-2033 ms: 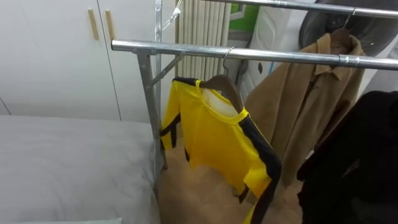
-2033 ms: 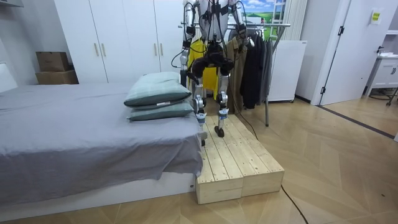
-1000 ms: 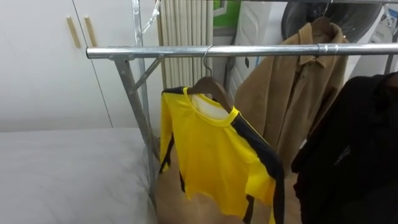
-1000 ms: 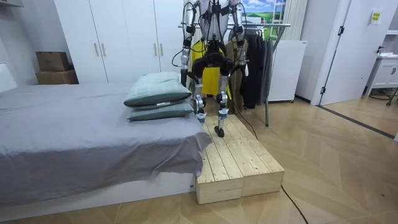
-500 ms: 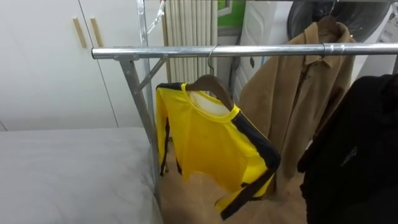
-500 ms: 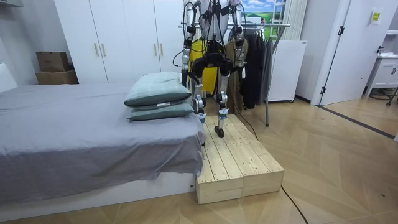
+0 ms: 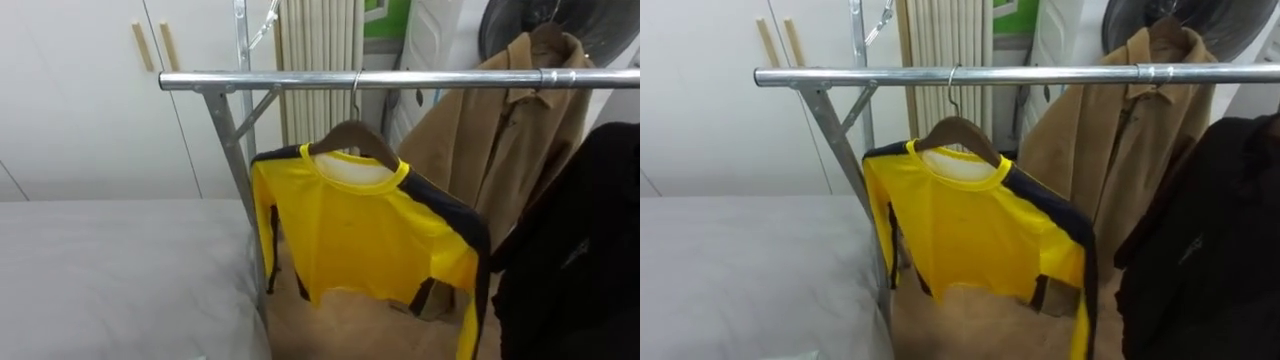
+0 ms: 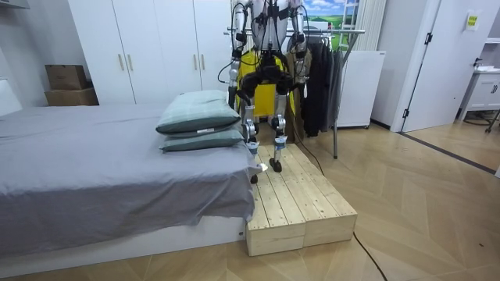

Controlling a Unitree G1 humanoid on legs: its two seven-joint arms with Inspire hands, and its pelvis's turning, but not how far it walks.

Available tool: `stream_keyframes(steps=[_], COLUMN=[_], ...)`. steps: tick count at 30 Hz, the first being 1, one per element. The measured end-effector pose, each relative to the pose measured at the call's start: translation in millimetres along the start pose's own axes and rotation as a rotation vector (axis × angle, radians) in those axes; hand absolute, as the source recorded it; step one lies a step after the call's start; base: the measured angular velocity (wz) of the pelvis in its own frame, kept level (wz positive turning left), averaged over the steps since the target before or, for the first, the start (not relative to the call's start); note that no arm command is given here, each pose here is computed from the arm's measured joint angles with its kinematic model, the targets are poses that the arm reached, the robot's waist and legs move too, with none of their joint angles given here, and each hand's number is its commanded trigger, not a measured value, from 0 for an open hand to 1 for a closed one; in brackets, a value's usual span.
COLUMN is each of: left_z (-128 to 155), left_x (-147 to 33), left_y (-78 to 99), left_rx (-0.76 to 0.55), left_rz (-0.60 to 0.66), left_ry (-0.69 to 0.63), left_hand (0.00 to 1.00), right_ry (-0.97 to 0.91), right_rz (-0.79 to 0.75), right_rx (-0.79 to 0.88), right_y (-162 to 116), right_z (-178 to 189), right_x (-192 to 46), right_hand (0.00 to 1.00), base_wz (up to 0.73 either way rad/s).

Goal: Hang clothes

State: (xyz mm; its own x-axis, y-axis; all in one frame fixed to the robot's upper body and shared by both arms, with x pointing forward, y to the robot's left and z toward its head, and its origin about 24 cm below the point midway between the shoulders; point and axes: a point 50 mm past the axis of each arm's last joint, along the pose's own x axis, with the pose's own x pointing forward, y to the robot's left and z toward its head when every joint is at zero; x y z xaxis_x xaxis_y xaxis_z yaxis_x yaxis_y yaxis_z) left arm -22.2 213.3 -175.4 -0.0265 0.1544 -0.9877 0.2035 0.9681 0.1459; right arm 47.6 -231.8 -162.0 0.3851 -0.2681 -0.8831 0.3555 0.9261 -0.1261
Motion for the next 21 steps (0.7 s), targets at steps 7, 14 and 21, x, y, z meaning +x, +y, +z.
stream_keyframes(steps=[7,14,21], left_z=[16.0,24.1,24.5], left_x=[-0.1,-1.5,-3.2], left_y=[-3.8,-3.2,4.6], left_rx=[0.042,0.039,0.028], left_rz=[0.017,0.031,0.068], left_ry=[-0.079,-0.135,-0.161], left_hand=[0.0,0.0,0.0], right_ry=[-0.109,-0.124,-0.037], right_rz=[0.064,0.087,0.072], right_rx=[-0.169,-0.195,-0.197], right_y=[16.3,22.3,9.5], right_z=[32.0,38.3,22.2], right_x=[6.0,7.2,6.2], right_hand=[0.0,0.0,0.0], base_wz=[0.36,0.97,1.02])
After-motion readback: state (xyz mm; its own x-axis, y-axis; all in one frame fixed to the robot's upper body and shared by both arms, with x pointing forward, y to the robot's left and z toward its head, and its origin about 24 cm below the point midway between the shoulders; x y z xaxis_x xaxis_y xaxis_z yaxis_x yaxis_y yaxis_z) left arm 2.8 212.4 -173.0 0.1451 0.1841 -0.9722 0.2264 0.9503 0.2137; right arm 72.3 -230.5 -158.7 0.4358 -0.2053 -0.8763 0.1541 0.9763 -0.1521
